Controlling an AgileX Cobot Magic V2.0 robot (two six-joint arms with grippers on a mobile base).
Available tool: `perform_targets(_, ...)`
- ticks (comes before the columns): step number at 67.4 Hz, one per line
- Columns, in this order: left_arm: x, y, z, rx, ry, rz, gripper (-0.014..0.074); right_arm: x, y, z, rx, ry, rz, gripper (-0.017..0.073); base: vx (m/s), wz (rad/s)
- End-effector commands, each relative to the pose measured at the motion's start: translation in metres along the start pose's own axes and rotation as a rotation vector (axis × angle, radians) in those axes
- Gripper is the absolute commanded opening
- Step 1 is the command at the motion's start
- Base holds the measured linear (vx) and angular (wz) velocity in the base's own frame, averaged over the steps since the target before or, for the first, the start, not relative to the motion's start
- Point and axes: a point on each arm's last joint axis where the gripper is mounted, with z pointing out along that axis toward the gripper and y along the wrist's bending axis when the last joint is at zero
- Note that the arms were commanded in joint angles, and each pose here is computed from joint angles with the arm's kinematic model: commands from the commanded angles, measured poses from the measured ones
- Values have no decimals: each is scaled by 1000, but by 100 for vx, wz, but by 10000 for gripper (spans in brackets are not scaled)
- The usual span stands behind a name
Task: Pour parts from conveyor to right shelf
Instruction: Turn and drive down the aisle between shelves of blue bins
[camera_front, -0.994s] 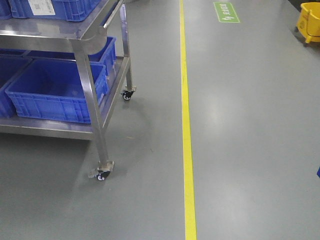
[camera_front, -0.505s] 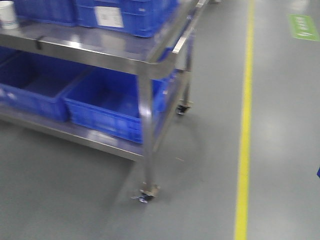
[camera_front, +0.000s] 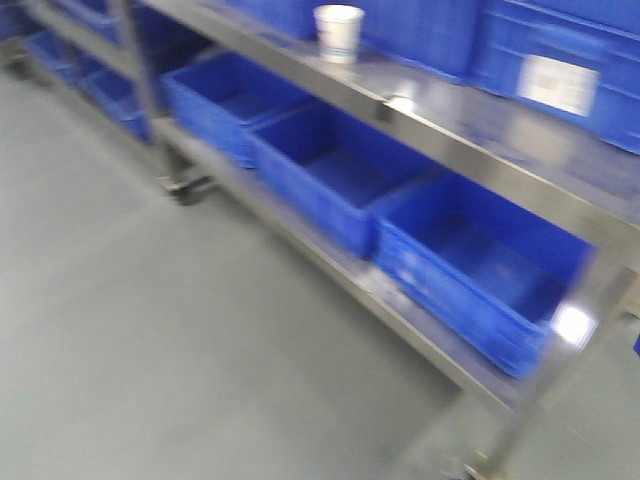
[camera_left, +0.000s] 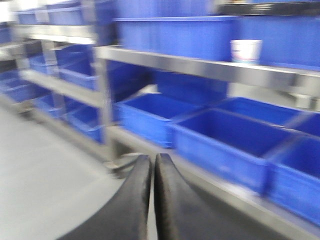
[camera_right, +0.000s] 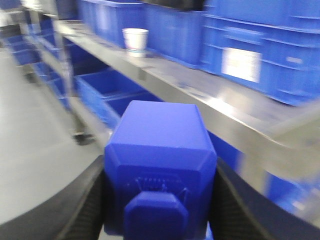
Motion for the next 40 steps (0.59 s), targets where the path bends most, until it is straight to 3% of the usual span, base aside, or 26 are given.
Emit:
perform_targets(1, -16, 0, -2, 5, -103, -14, -6, -15, -2, -2, 23, -89, -3, 48, 19, 84)
perform_targets(40, -16, 0, -2, 5, -103, -14, -6, -15, -2, -2, 23, -89, -3, 48, 12, 87)
